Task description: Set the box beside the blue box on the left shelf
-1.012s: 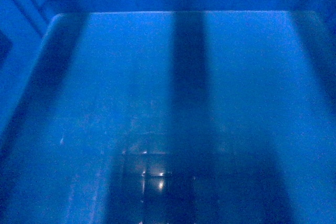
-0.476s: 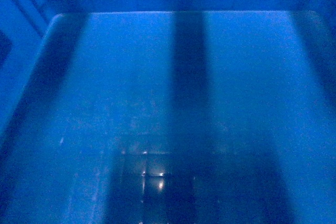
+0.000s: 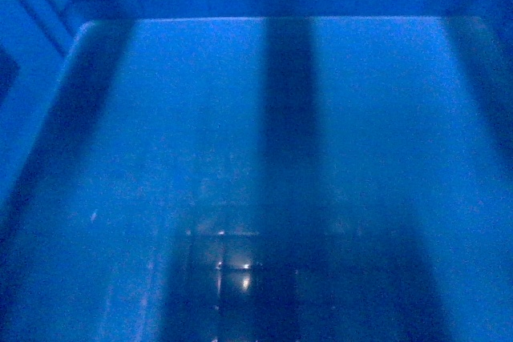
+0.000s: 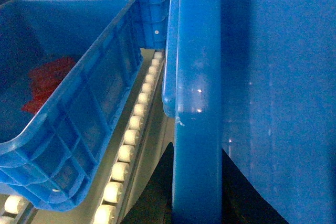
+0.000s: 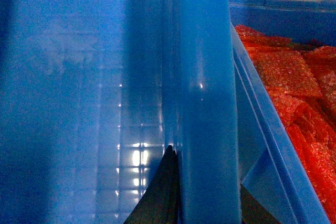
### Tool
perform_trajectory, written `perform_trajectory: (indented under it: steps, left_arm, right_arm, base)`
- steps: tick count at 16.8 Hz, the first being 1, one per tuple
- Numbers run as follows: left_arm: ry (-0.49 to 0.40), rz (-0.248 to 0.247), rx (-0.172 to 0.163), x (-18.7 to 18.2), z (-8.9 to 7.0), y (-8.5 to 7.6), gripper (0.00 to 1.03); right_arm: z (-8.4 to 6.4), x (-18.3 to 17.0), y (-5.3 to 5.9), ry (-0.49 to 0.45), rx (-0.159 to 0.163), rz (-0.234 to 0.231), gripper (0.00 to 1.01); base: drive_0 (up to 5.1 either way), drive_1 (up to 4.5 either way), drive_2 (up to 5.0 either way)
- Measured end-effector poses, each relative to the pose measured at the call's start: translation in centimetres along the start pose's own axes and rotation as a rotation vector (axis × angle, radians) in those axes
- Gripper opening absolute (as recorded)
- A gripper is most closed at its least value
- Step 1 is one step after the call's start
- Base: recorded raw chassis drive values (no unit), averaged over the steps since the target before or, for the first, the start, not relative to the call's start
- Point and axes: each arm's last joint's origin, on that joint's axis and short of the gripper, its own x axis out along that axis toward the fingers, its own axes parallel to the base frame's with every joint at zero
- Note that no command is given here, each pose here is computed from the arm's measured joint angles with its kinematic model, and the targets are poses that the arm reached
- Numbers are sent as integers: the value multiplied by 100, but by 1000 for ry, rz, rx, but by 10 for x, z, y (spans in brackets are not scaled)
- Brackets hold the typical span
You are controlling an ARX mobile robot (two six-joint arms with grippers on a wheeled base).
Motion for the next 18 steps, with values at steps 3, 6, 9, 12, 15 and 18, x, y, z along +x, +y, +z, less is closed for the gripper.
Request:
perform_trajectory:
  steps: [3,6,9,12,15,18]
  left_arm:
    - [0,0,0,0,0,0,10]
    - [0,0,0,0,0,0,10]
    - [0,0,0,0,0,0,10]
    - [0,0,0,0,0,0,10]
    - [0,0,0,0,0,0,10]
    - [0,0,0,0,0,0,10]
  right_arm:
    - [0,0,0,0,0,0,9]
    - [0,0,0,0,0,0,9]
    - [0,0,0,0,0,0,9]
    - [0,0,0,0,0,0,9]
    - [0,0,0,0,0,0,9]
    - [0,0,0,0,0,0,9]
  base:
    - [0,0,0]
    - [0,0,0]
    - [0,0,0]
    - [0,0,0]
    - [0,0,0]
    - [0,0,0]
